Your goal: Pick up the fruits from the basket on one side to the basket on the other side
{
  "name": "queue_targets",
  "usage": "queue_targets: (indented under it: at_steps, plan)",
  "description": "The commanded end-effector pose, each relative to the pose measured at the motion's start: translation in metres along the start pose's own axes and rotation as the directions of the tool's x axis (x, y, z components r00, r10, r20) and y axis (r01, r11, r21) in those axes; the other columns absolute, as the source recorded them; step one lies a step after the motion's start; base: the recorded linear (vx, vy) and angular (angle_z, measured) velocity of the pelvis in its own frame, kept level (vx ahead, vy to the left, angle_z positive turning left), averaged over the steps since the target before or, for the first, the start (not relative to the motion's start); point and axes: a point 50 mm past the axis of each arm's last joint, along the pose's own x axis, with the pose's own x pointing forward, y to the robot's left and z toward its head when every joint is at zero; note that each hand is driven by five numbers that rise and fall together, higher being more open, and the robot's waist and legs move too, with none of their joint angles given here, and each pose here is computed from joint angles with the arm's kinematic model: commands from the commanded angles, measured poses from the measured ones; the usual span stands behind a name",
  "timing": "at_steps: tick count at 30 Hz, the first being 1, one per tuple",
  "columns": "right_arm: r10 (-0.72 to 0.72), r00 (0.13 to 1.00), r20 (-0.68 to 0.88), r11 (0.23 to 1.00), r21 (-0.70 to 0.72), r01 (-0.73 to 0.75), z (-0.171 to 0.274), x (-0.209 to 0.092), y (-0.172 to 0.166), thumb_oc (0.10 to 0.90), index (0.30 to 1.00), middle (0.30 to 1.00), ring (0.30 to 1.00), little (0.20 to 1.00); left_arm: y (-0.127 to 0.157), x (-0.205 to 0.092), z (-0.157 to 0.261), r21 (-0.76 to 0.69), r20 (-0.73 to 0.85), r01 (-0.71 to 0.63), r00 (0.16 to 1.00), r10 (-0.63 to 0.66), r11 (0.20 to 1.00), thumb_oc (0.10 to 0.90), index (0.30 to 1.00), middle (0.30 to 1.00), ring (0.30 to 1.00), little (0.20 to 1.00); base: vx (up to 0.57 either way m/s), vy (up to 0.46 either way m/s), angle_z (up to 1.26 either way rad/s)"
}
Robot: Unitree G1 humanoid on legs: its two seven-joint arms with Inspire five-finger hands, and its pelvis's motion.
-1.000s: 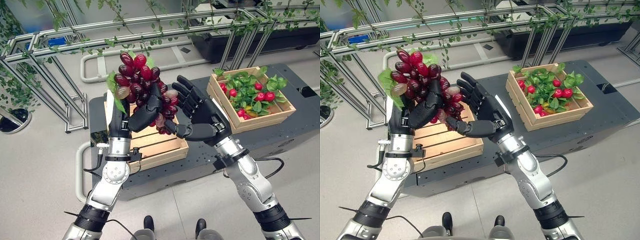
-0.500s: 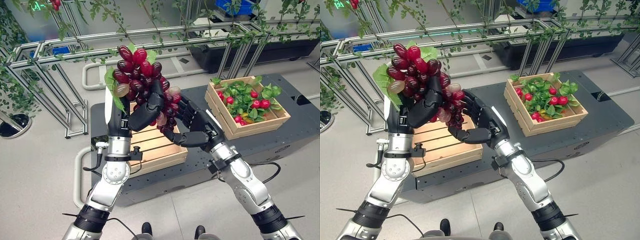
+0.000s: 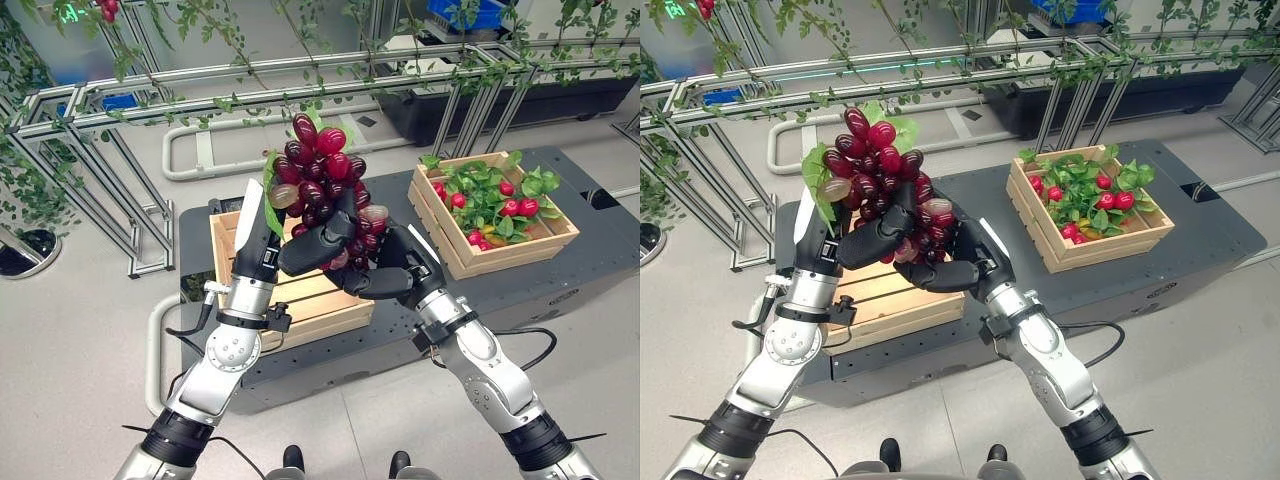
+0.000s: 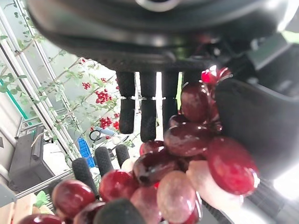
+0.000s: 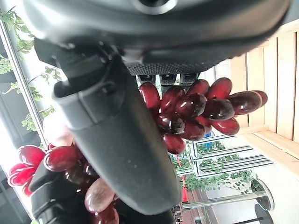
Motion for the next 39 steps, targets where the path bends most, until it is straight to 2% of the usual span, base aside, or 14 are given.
queue_targets:
  at_steps: [1,8,9,10,11,38,39]
  plan:
    - [0.061,0.95,0.305,0.991,0.092,-0.094,0.047,0.007,0.01,0.8,0.9,0.9,0.9,0.9,-0.006,0.019,0.028,-0.013,0.208,0.032,0.978,-0.029,0.999,0.4,0.3,0.3,0.3,0.3,0.0,0.0,0.0]
    - [0.065,0.943,0.325,0.984,0.138,-0.115,0.053,0.004,0.007,0.8,0.9,0.9,0.9,0.9,-0.004,0.016,0.025,0.023,0.198,0.05,0.979,-0.053,0.998,0.4,0.3,0.3,0.3,0.3,0.0,0.0,0.0]
    - [0.059,0.948,0.313,0.984,0.139,-0.108,0.051,0.004,0.007,0.595,0.592,0.592,0.592,0.592,-0.005,0.016,0.025,0.026,0.201,0.048,0.978,-0.053,0.998,0.4,0.3,0.3,0.3,0.3,0.0,0.0,0.0]
    - [0.059,0.948,0.312,0.985,0.139,-0.107,0.051,0.004,0.007,0.563,0.545,0.545,0.545,0.545,-0.005,0.016,0.025,0.026,0.201,0.048,0.978,-0.052,0.998,0.4,0.3,0.3,0.3,0.3,0.0,0.0,0.0]
    - [0.055,0.951,0.304,0.985,0.139,-0.101,0.049,0.004,0.007,0.4,0.3,0.3,0.3,0.3,-0.005,0.016,0.025,0.027,0.201,0.049,0.978,-0.053,0.998,0.4,0.3,0.3,0.3,0.3,0.0,0.0,0.0]
    - [-0.025,0.962,0.273,0.984,0.176,-0.025,0.038,0.001,0.003,0.4,0.3,0.3,0.3,0.3,-0.006,0.011,0.017,0.062,0.157,0.05,0.986,-0.059,0.997,0.4,0.3,0.3,0.3,0.3,0.0,0.0,0.0]
    - [-0.035,0.962,0.272,0.984,0.177,-0.014,0.037,0.0,0.001,0.4,0.3,0.3,0.3,0.3,-0.005,0.011,0.016,0.068,0.153,0.045,0.987,-0.055,0.997,0.48,0.42,0.42,0.42,0.42,0.0,0.0,0.0]
